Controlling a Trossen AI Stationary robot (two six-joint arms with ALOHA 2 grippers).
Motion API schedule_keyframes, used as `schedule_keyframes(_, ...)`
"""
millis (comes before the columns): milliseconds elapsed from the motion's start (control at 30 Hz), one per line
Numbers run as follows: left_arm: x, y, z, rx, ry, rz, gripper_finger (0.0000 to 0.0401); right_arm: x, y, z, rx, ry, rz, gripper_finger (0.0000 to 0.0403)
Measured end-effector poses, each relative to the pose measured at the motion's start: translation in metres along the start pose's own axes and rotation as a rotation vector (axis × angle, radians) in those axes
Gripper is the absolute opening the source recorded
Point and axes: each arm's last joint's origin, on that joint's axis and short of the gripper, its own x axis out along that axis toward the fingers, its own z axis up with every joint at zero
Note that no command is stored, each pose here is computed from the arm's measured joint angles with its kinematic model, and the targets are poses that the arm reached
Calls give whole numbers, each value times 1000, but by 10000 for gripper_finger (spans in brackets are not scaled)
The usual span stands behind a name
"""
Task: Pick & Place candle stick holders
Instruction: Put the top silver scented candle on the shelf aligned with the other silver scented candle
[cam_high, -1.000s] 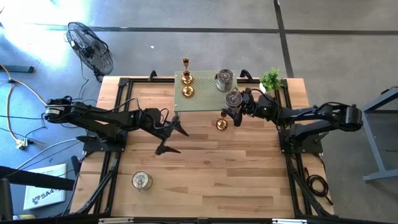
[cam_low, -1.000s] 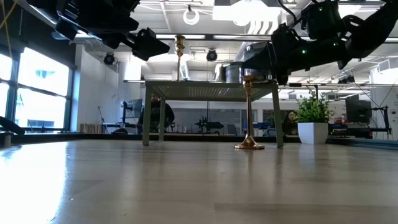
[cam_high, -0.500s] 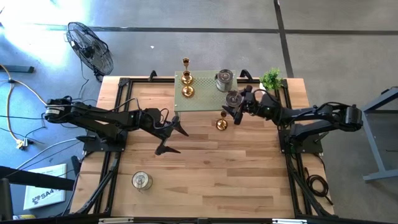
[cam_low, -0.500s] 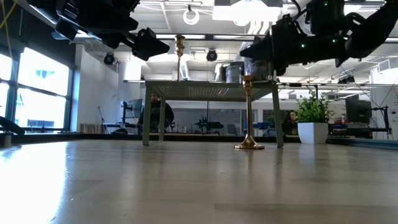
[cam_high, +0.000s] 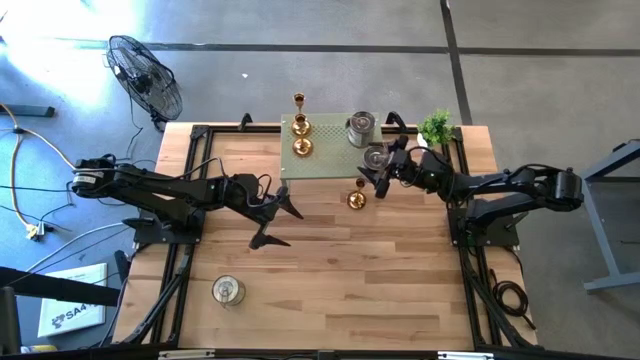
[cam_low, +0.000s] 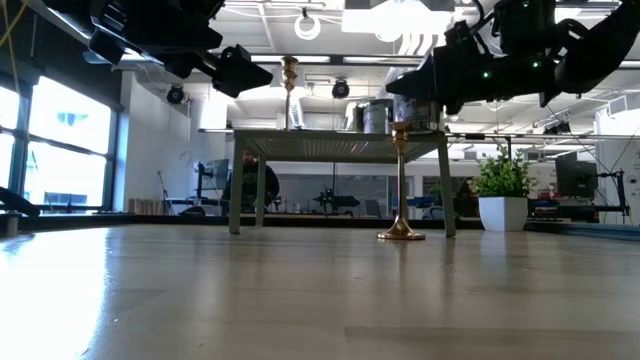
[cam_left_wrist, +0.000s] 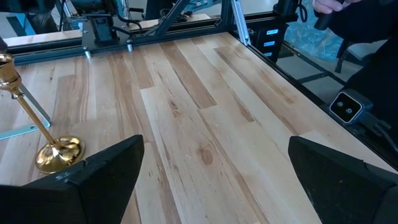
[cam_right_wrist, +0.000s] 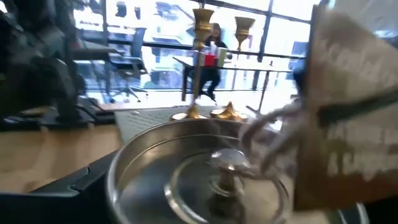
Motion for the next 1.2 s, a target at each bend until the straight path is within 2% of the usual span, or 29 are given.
schedule_keyframes(567,0,0,0,1,0,4,392,0,-1,2,-189,-14,-23,385)
schedule_keyframes(833,0,0,0,1,-2,4,392,9,-2,19,-195,-56,-32,385)
schedule_keyframes(1200,0,0,0,0,0,3,392,21,-3,33,-247,1,-24,385)
